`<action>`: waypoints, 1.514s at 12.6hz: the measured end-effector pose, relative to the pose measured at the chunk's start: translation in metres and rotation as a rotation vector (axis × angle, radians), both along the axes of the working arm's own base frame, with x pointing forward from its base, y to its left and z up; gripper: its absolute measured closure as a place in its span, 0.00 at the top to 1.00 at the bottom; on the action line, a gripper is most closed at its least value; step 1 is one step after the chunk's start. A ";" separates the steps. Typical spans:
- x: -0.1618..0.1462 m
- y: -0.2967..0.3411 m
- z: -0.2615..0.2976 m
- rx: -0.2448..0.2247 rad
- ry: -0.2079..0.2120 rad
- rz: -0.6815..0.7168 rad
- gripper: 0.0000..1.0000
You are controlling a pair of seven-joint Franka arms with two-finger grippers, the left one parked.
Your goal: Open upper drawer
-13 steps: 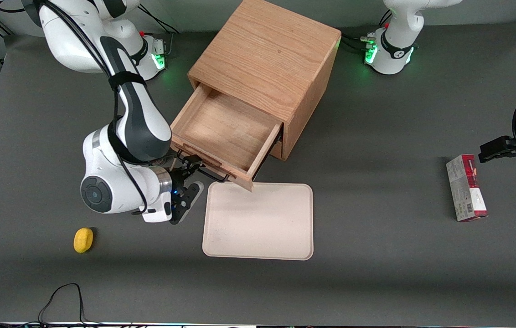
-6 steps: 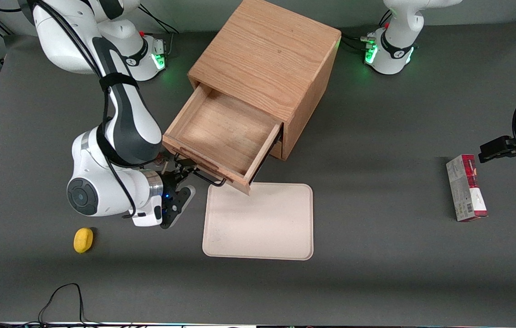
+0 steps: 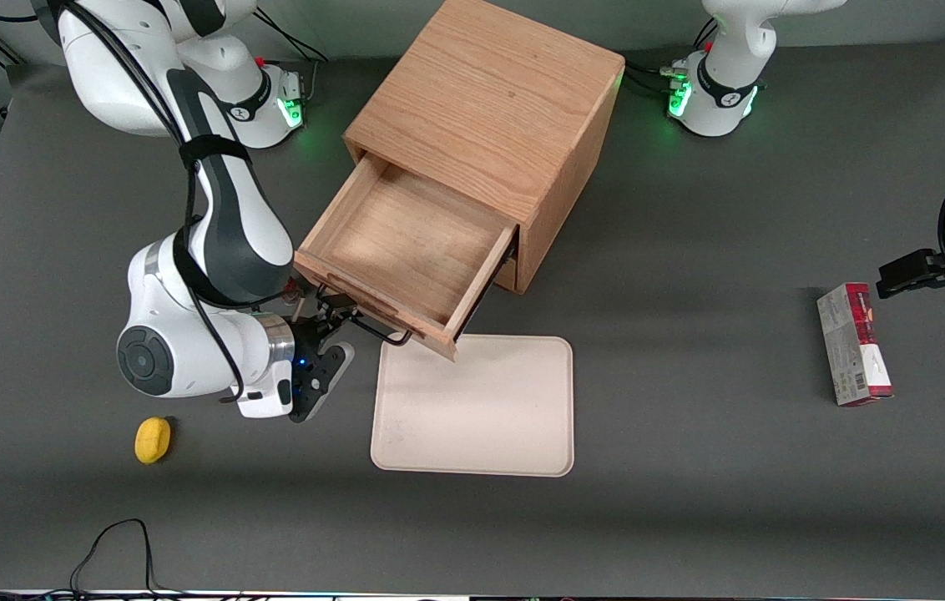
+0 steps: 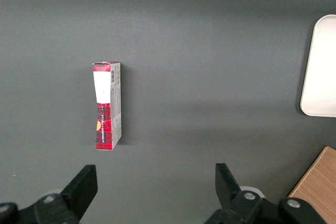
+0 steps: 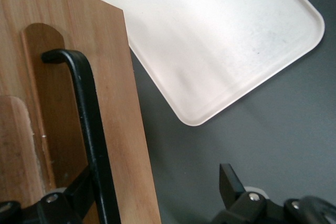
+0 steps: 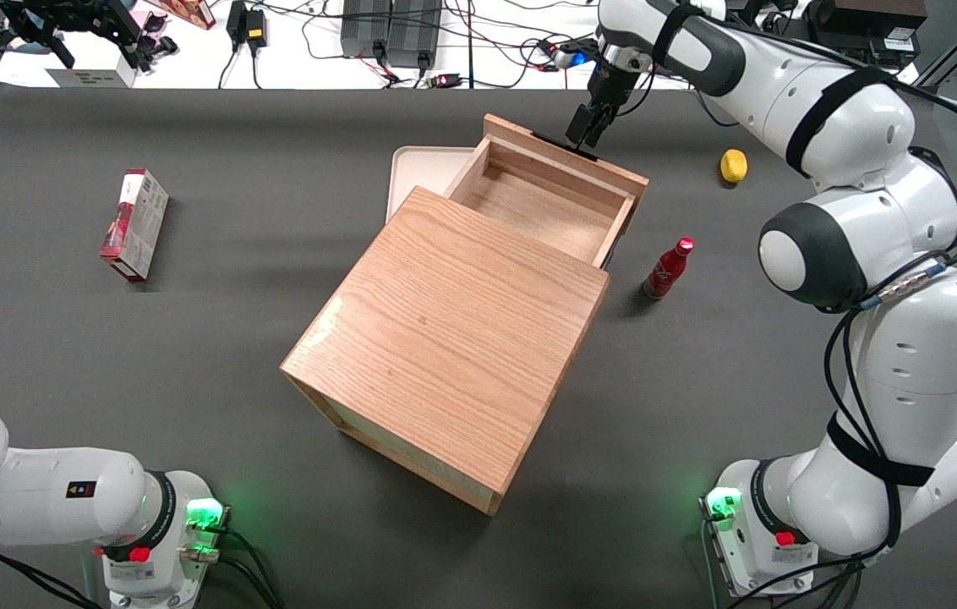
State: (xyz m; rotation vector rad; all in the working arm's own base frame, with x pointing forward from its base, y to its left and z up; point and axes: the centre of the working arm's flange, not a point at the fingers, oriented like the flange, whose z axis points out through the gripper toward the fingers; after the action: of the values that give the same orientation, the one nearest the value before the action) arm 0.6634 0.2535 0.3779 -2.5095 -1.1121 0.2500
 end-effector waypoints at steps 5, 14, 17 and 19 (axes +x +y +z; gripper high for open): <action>0.008 -0.014 -0.003 -0.017 -0.019 -0.018 1.00; 0.020 -0.035 0.011 -0.020 -0.053 -0.048 1.00; 0.023 -0.035 0.019 -0.016 -0.067 -0.048 1.00; 0.021 -0.033 0.028 -0.017 -0.056 -0.047 1.00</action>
State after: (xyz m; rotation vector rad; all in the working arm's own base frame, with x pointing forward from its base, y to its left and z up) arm 0.6846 0.2203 0.4054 -2.5691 -1.0752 0.1780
